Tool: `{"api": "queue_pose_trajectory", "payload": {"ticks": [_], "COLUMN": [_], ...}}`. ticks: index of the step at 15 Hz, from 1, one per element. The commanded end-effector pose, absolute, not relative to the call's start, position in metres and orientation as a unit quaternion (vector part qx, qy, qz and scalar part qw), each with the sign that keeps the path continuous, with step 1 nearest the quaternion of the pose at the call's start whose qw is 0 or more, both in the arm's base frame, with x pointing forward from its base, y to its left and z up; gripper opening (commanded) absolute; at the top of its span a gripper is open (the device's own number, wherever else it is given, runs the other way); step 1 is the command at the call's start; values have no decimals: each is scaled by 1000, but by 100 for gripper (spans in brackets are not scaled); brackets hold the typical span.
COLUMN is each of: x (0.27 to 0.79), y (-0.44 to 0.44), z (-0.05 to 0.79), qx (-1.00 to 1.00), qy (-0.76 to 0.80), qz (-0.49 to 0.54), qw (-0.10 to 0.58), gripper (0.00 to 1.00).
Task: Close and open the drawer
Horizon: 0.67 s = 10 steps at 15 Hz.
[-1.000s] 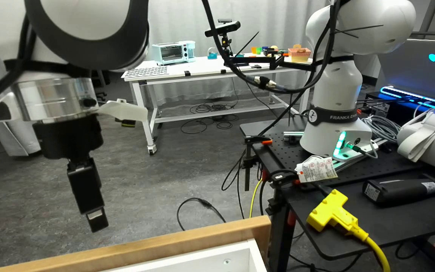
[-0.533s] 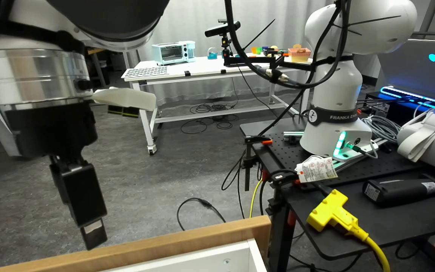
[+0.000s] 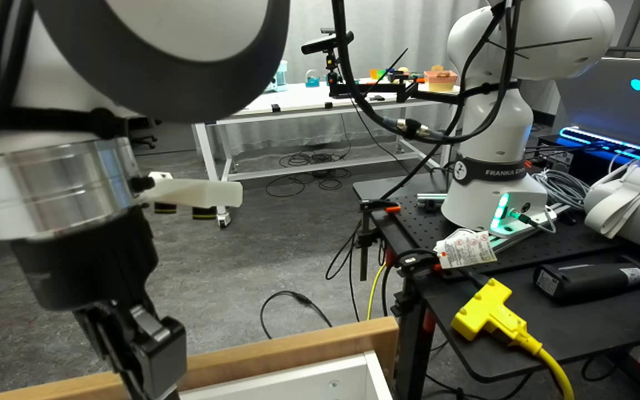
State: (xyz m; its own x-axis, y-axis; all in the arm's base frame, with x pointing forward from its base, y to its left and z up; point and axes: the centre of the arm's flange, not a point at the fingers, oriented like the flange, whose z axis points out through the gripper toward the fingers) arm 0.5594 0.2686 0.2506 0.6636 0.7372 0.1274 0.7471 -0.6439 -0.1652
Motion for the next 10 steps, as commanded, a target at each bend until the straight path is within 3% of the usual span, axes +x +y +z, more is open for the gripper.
{"api": "queue_pose_trajectory", "payload": {"ticks": [1,3,10], "x": [578,583,593], "y": [277,275,246], "z": [222,209,215], "qx": [-887,-882,-882], "qy": [-450,-462,-469], "qz": [-9,-1,14], "qw": [99,93,30], "gripper": [6,0,0]}}
